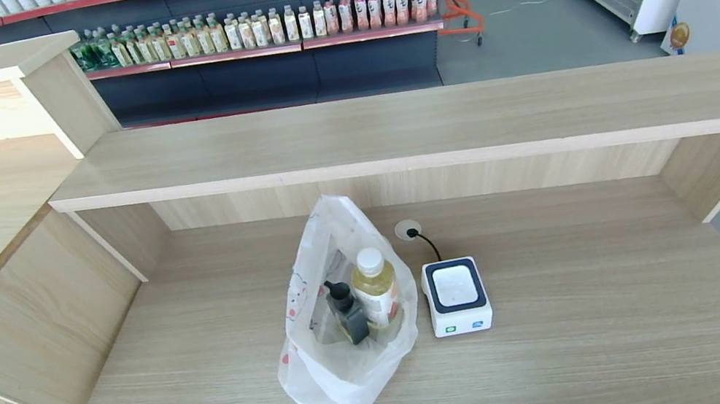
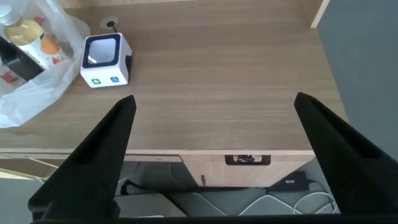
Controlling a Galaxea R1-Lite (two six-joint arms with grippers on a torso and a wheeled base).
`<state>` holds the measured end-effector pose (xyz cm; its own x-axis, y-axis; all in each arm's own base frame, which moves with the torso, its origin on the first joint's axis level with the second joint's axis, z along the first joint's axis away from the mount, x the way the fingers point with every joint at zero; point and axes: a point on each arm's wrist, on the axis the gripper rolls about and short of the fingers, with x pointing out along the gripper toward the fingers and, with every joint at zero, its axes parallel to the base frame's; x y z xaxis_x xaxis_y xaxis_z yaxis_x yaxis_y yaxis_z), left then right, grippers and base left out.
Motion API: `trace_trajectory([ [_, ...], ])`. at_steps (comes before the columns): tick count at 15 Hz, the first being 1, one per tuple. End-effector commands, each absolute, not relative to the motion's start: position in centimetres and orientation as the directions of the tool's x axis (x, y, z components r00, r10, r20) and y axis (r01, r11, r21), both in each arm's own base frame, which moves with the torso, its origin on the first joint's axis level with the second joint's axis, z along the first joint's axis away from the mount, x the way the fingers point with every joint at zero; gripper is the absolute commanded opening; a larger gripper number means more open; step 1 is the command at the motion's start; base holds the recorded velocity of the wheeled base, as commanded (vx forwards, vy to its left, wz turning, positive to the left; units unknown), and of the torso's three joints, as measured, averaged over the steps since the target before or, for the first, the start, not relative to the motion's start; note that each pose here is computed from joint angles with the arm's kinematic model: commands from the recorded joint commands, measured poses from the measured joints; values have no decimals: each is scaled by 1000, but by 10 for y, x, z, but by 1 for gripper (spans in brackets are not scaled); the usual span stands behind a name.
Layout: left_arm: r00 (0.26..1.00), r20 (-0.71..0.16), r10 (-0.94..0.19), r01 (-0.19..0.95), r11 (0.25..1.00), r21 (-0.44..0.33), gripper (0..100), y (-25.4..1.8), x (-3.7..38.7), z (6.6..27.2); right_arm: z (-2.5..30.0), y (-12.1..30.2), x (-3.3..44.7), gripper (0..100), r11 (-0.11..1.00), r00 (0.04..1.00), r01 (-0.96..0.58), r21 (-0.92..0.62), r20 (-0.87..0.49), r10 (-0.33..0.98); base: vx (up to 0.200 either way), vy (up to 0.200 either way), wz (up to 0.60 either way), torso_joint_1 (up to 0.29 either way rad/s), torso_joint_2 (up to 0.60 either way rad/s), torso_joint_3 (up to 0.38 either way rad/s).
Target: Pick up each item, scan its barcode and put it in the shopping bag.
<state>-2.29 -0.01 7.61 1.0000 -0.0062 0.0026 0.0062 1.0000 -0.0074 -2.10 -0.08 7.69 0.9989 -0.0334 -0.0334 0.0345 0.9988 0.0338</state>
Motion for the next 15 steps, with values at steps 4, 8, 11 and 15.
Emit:
trace_trajectory([
  [4,1000,3,-6,6,1000,-8,100,0,-23,76,75,-1,-23,0,999,999,37,37,-8,-37,0,0,0,0,0,0],
  [8,1000,3,-6,6,1000,-8,100,0,-23,76,76,-1,-23,0,998,999,39,52,-6,-38,0,0,0,0,0,0],
  [11,1000,3,-6,6,1000,-8,100,0,-23,76,76,-1,-23,0,998,999,39,52,-6,-38,0,0,0,0,0,0],
  [15,1000,3,-8,8,1000,-8,100,0,-23,76,75,-1,-23,0,998,999,39,52,-8,-38,0,0,0,0,0,0],
])
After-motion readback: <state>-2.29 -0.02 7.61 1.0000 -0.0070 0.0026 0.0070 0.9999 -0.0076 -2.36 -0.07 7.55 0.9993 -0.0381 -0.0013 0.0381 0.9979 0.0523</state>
